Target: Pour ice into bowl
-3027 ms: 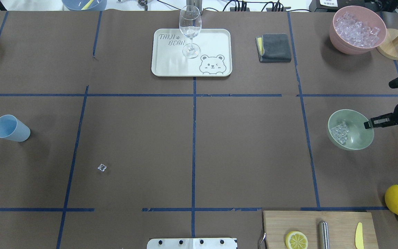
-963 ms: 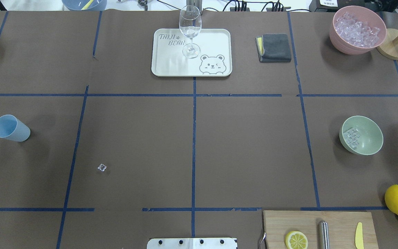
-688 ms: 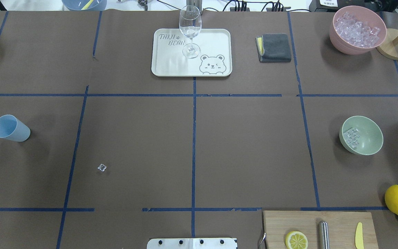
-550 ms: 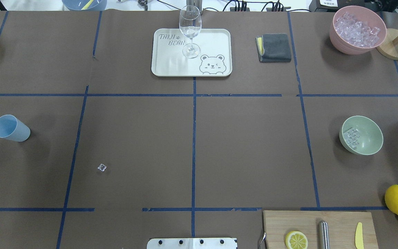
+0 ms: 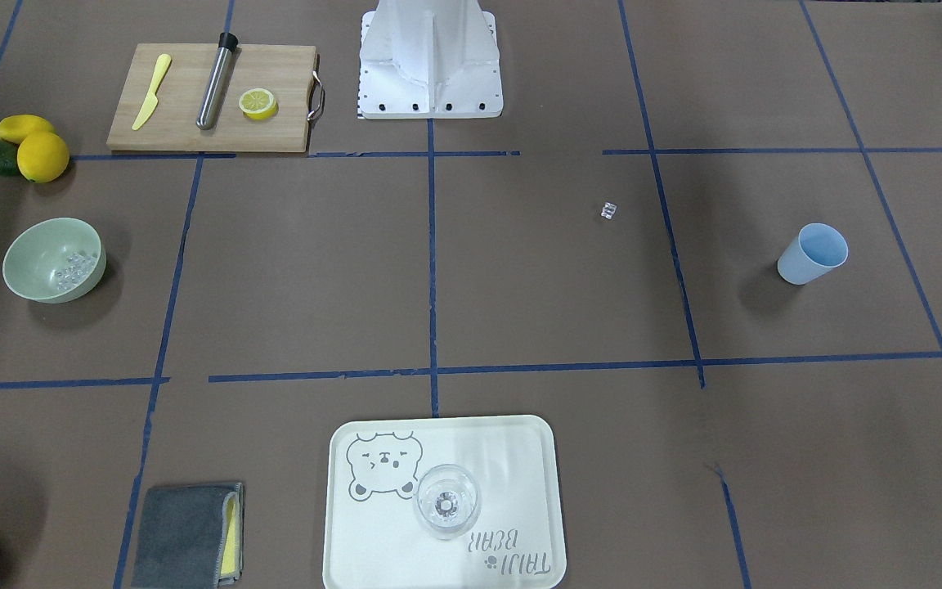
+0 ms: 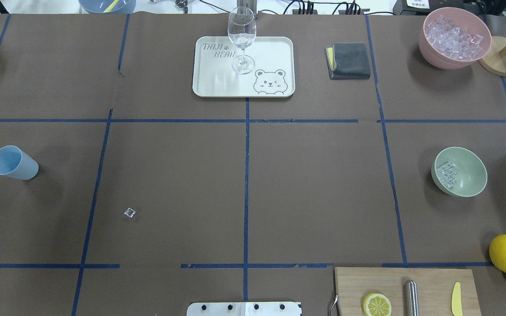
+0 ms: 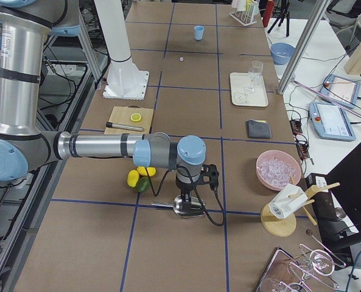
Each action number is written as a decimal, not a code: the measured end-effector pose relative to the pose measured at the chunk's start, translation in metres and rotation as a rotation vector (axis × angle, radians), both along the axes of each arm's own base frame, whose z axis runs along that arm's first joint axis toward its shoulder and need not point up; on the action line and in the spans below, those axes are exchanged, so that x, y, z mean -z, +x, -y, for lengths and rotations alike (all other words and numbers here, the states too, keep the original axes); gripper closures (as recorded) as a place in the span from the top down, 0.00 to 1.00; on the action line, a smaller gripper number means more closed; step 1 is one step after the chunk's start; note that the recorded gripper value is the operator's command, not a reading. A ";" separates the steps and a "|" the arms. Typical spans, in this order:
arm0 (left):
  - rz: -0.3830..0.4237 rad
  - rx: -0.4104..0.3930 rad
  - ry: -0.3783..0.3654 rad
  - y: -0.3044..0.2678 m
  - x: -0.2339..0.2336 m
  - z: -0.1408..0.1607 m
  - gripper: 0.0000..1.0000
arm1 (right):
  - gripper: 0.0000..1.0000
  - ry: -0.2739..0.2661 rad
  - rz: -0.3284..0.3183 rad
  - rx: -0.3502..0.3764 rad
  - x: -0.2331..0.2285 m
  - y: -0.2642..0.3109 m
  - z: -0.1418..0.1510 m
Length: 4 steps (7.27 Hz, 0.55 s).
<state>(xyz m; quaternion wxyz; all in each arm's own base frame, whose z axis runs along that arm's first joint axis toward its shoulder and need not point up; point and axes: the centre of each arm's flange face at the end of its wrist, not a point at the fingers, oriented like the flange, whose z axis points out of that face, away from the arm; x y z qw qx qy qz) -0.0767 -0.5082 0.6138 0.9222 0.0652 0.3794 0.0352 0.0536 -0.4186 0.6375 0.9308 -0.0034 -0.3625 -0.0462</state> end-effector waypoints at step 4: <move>0.000 -0.004 -0.030 0.002 -0.015 -0.011 1.00 | 1.00 -0.004 0.004 0.002 -0.002 0.000 -0.002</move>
